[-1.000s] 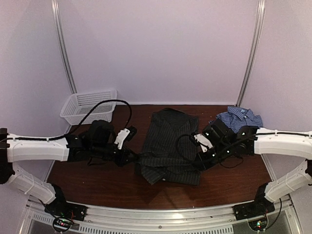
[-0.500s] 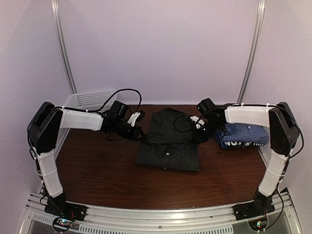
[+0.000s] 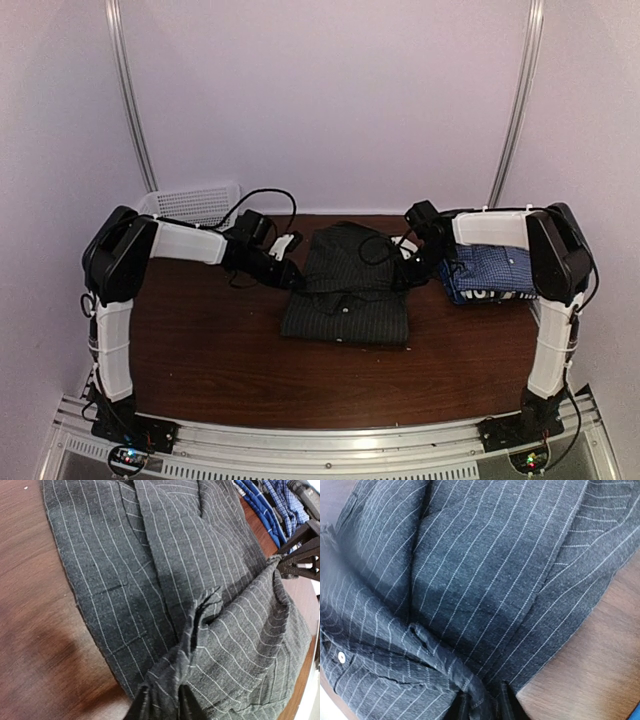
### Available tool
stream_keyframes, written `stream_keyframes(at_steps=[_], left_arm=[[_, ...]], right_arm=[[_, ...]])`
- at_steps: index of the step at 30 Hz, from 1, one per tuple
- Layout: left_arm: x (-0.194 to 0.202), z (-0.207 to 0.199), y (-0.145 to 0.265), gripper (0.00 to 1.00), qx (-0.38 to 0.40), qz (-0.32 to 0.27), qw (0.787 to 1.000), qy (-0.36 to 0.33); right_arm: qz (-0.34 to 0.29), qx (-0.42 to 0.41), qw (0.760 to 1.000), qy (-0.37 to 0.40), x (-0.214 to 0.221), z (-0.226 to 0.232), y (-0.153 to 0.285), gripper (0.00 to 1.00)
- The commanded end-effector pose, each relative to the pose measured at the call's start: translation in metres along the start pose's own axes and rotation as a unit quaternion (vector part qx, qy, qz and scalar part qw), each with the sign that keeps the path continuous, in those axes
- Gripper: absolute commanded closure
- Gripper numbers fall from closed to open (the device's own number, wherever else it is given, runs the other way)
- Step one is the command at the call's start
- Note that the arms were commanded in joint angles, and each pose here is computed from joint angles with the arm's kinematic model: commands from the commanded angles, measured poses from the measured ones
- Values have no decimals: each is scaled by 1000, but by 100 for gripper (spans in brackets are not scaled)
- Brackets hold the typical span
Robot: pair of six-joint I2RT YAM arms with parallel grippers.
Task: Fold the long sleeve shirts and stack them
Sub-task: Fold the rectangle-folded shirt at the center of the board.
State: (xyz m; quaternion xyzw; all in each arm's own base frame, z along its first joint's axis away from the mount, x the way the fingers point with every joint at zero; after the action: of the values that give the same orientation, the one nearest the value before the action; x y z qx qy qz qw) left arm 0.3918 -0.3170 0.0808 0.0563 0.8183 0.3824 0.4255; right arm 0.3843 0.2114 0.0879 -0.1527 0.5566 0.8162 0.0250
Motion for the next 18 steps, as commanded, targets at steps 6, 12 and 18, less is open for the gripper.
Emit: stream_keyframes(at_steps=[6, 12, 18], left_arm=[[-34, 21, 7, 67, -67, -42, 997, 5], [-47, 32, 21, 59, -110, -76, 991, 27], [-61, 20, 58, 50, -133, -153, 979, 22]], right_arm=[[-78, 1, 996, -38, -48, -12, 25, 60], [-131, 0, 990, -47, -58, -12, 54, 59], [-132, -78, 988, -14, -18, 30, 58, 59]])
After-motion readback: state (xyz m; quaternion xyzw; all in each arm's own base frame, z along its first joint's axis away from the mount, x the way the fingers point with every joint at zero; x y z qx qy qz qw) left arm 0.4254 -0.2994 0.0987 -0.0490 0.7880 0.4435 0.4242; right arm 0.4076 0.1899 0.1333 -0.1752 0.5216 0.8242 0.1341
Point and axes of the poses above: each gripper's point midway between its finger pads, its own y axis back along the fingers, its own z axis along the line the jaws close on, x = y × z, the point moved 4 cm from there along y, back along the fingers, and after that the axes turned 12 degrees about -y, right-handed, at the moved point
